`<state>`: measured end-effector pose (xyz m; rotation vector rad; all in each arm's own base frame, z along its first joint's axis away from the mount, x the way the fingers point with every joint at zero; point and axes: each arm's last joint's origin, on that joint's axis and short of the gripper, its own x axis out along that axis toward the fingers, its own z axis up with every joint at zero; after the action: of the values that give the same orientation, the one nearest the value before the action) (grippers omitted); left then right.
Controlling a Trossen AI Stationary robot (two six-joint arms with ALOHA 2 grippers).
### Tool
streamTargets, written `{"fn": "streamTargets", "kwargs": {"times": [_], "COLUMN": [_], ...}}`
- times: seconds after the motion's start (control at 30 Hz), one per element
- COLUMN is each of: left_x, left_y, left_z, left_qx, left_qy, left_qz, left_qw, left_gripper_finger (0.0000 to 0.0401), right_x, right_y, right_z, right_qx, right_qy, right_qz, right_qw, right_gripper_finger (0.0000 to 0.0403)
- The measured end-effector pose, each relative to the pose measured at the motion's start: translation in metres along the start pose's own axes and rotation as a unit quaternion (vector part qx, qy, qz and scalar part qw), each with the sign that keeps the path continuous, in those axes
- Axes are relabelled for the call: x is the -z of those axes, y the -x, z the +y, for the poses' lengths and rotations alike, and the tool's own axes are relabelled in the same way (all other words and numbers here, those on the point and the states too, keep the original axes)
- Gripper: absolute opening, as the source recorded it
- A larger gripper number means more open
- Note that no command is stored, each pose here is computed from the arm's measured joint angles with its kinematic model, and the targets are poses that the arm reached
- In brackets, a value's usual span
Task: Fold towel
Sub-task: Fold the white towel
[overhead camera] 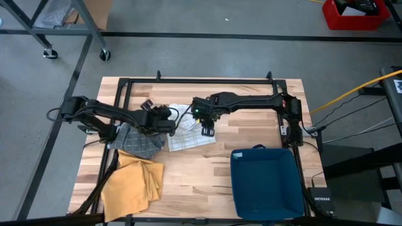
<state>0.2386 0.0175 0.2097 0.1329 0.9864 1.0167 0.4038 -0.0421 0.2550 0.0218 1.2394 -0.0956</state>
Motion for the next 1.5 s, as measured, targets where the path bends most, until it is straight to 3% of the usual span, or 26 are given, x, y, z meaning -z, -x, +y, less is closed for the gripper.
{"fn": "streamTargets", "kwargs": {"times": [0.17, 0.43, 0.67, 0.83, 1.07, 1.2, 1.5], "left_x": [-0.007, -0.001, 0.004, 0.000, -0.003, -0.001, -0.008], "left_y": [0.017, 0.050, 0.055, 0.044, 0.009, -0.005, -0.029], "left_z": [0.015, 0.015, -0.010, -0.035, -0.058, -0.060, -0.042], "left_qx": [0.040, 0.230, 0.257, 0.256, 0.192, 0.152, 0.053], "left_qy": [0.033, 0.032, -0.009, -0.053, -0.093, -0.095, -0.045], "left_qz": [-0.024, 0.000, 0.001, -0.020, -0.016, -0.014, -0.019], "left_qw": [0.998, 0.973, 0.966, 0.965, 0.977, 0.984, 0.997], "left_gripper_finger": [0.0052, 0.0014, 0.0003, 0.0001, 0.0001, 0.0001, 0.0001], "right_x": [0.000, -0.001, -0.003, -0.003, 0.000, 0.007, 0.020], "right_y": [0.001, -0.022, -0.060, -0.068, -0.081, -0.096, -0.114], "right_z": [0.027, 0.055, 0.056, 0.054, 0.055, 0.054, 0.056], "right_qx": [-0.021, -0.026, -0.006, 0.024, 0.026, 0.008, 0.006], "right_qy": [0.033, 0.065, 0.069, 0.089, 0.091, 0.088, 0.091], "right_qz": [0.000, 0.013, 0.036, 0.041, 0.061, 0.090, 0.100], "right_qw": [0.999, 0.997, 0.997, 0.995, 0.994, 0.992, 0.991], "right_gripper_finger": [0.0126, 0.0121, 0.0121, 0.0121, 0.0121, 0.0121, 0.0121]}}
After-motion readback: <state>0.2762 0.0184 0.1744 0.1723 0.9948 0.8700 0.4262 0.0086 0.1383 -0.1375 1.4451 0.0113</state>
